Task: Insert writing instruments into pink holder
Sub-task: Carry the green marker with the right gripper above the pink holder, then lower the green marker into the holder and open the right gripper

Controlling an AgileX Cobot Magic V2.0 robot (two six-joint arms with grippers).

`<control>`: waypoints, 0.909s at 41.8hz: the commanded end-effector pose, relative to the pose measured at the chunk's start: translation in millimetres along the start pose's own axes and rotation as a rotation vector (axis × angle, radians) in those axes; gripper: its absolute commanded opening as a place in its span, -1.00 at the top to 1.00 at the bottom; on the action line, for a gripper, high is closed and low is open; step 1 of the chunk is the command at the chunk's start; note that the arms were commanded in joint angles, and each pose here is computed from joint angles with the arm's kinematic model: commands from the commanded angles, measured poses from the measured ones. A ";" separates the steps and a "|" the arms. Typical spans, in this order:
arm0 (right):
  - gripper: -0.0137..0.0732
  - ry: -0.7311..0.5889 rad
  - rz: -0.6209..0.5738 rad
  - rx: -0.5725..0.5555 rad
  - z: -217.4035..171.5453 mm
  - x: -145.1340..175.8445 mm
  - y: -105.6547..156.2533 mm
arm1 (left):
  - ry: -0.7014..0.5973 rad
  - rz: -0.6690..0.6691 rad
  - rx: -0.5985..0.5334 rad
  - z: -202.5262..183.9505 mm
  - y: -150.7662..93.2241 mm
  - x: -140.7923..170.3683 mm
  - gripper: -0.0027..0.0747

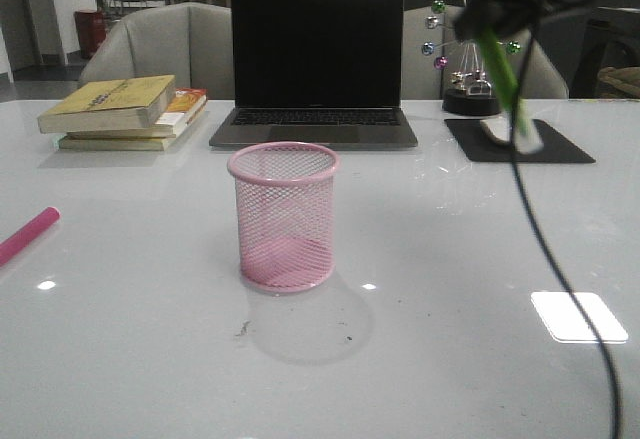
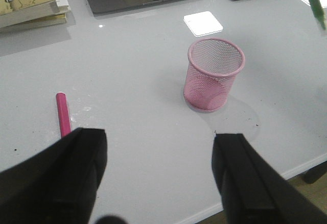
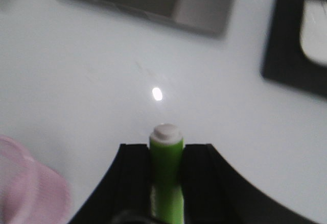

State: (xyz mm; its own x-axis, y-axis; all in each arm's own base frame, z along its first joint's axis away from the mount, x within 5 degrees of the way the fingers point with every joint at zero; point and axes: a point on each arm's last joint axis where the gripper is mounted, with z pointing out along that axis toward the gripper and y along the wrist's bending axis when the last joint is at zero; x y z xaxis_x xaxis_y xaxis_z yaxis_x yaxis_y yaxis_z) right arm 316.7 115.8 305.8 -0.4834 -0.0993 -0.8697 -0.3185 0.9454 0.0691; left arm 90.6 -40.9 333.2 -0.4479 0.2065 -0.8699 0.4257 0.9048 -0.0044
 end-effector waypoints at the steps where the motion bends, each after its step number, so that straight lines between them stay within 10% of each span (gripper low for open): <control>1: 0.23 -0.365 -0.039 -0.095 -30.4 -26.8 33.0 | -0.091 -0.013 0.010 -3.6 -1.0 -14.3 -0.38; 15: 0.23 -0.692 -0.065 -0.286 -12.3 -3.7 99.5 | -0.091 -0.013 0.010 -3.6 -1.0 -14.3 -0.38; 31: 0.22 -0.541 -0.100 -0.270 50.5 43.5 105.9 | -0.091 -0.013 0.010 -3.6 -1.0 -14.3 -0.38; 38: -0.09 -0.461 -0.112 -0.266 58.1 53.3 106.0 | -0.091 -0.013 0.010 -3.6 -1.0 -14.3 -0.38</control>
State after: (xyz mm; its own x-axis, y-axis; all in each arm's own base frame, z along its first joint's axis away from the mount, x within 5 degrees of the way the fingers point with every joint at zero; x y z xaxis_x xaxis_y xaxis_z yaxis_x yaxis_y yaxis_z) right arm 305.0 228.8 208.0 -0.1661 -0.0543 -0.9846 -0.5612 0.8262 0.0491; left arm 90.6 -40.9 333.2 -0.4479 0.2065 -0.8699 0.4257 0.9048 -0.0044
